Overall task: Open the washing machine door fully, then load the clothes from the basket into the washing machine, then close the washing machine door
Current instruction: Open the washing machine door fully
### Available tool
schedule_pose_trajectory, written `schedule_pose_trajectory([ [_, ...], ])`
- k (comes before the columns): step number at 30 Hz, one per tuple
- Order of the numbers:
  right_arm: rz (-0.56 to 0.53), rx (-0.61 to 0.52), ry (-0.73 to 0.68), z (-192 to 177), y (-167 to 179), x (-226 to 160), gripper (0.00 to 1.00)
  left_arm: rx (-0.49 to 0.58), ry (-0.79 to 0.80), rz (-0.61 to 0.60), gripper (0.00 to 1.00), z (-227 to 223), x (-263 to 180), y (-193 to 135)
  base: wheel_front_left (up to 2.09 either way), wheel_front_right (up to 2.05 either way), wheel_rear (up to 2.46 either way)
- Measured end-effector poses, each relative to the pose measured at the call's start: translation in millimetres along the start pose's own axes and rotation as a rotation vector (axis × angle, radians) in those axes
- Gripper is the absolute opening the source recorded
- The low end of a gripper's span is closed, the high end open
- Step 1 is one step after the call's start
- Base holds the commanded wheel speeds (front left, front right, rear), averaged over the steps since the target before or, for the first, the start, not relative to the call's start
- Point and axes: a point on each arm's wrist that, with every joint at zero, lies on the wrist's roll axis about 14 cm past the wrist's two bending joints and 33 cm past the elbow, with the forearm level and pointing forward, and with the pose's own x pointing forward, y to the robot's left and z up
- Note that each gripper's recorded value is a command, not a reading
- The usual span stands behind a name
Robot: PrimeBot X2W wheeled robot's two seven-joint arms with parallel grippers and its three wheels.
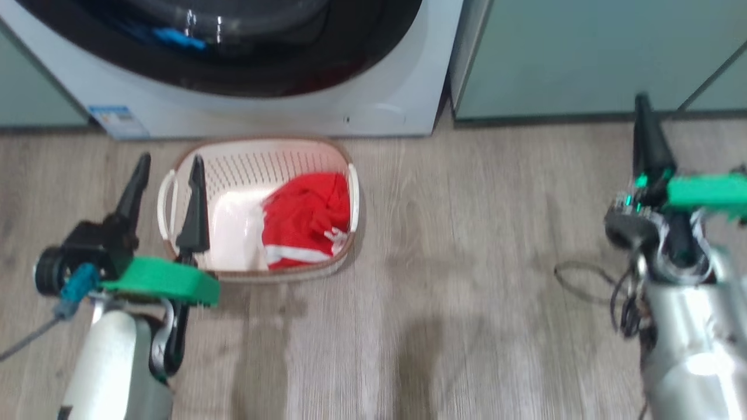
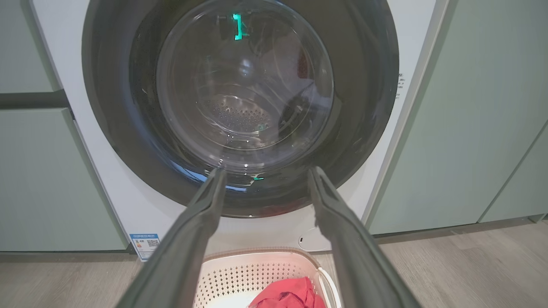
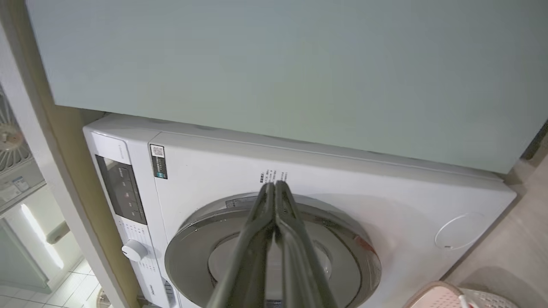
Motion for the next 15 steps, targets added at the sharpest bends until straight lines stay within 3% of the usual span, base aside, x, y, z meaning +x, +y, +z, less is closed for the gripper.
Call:
schedule_pose_trajectory([
  [6,0.006,0.086,0.112,-18,2,54,0.00,-0.009,-0.001,-0.002,1.00,-11,21,4,0.00,0.00,0.00],
  [15,-0.010,0.079,0.361,-71,-5,122,0.00,-0.022,0.011,0.011,1.00,-30,40,15,0.00,0.00,0.00],
])
